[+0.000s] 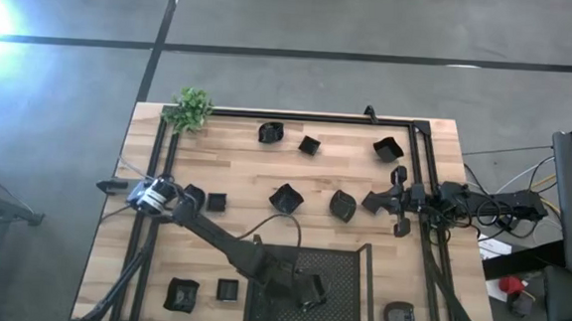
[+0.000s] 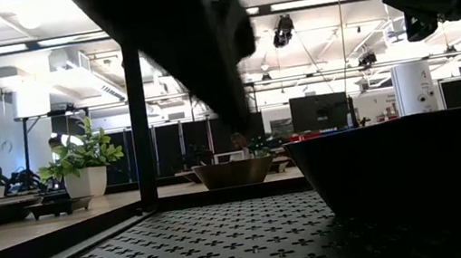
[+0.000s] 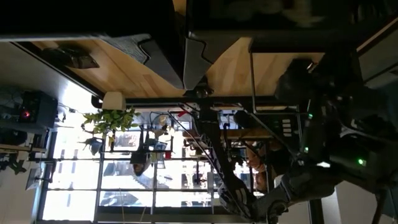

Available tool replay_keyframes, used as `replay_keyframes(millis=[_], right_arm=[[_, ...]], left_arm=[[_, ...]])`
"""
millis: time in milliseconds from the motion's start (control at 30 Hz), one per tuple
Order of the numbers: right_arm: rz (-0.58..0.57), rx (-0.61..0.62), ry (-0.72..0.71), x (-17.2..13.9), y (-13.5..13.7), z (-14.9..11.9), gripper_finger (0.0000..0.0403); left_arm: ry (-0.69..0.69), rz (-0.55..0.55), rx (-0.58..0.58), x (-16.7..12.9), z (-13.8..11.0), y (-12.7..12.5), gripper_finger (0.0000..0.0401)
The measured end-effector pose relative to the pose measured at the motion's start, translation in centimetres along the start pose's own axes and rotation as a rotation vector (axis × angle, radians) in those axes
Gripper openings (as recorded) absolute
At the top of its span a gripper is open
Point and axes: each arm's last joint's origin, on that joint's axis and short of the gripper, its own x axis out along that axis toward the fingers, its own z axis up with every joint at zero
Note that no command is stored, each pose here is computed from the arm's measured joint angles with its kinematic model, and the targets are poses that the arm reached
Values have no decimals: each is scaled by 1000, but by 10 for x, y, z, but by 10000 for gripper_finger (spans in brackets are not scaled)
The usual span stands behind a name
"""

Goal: Pick & Place Mini shaped plates
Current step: Put the distorted square plate on the shelf

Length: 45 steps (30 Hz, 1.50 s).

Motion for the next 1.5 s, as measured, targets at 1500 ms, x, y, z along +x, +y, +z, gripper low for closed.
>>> replay_keyframes(millis=[1500], right_arm=[[0, 0, 0, 0, 0, 0, 8]], left_arm=[[-27, -72, -54, 28, 8, 13, 51]])
